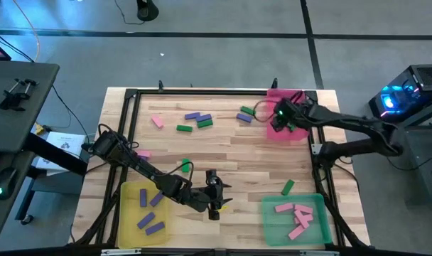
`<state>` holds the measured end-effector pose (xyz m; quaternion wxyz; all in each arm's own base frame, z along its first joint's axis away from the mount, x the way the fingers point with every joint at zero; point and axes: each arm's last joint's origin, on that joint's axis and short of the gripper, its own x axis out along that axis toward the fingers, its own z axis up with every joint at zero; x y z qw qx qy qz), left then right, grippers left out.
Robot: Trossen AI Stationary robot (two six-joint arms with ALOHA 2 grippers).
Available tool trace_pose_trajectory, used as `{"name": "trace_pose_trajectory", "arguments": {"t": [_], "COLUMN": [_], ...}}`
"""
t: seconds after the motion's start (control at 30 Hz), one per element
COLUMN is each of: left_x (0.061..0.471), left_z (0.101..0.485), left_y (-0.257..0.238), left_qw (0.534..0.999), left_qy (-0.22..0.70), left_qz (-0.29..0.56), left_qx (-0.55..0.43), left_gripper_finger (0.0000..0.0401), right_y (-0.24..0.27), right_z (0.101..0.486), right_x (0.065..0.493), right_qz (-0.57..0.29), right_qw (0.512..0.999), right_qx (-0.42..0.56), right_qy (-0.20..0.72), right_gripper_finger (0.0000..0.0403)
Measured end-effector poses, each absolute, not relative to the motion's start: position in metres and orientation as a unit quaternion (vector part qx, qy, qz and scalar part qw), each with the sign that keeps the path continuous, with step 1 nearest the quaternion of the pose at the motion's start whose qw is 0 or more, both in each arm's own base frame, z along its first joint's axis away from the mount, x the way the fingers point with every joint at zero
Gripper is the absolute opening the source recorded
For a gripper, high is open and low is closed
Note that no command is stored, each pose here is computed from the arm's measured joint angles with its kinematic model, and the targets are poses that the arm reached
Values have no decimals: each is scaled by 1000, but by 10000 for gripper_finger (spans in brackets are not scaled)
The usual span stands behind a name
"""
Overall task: Sort blocks
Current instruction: Put the blue block into the yellow bin
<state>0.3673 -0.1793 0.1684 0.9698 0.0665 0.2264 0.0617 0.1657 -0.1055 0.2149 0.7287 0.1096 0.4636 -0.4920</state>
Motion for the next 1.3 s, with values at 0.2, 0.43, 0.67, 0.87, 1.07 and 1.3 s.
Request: {"name": "trace_pose_trajectory", "arguments": {"t": [0.2, 0.43, 0.67, 0.87, 1.07, 1.3], "left_x": [367, 367, 368, 369, 369, 356], "left_z": [168, 169, 169, 172, 172, 190], "left_y": [-179, -179, -180, -180, -180, -176], "left_qw": [970, 971, 971, 975, 975, 964], "left_qy": [226, 224, 222, 208, 208, 210], "left_qz": [63, 63, 63, 62, 62, 151], "left_qx": [63, 61, 60, 52, 52, 59], "left_gripper_finger": [201, 201, 201, 201, 201, 201], "right_y": [-47, 30, 103, 149, 175, 186], "right_z": [240, 249, 228, 202, 175, 151], "right_x": [169, 180, 188, 197, 212, 224], "right_qz": [-408, -293, -182, -128, -103, -101], "right_qw": [818, 905, 954, 968, 974, 976], "right_qx": [112, 88, 59, 35, 30, 44], "right_qy": [390, 296, 229, 214, 200, 188], "right_gripper_finger": [226, 226, 226, 226, 226, 226]}}
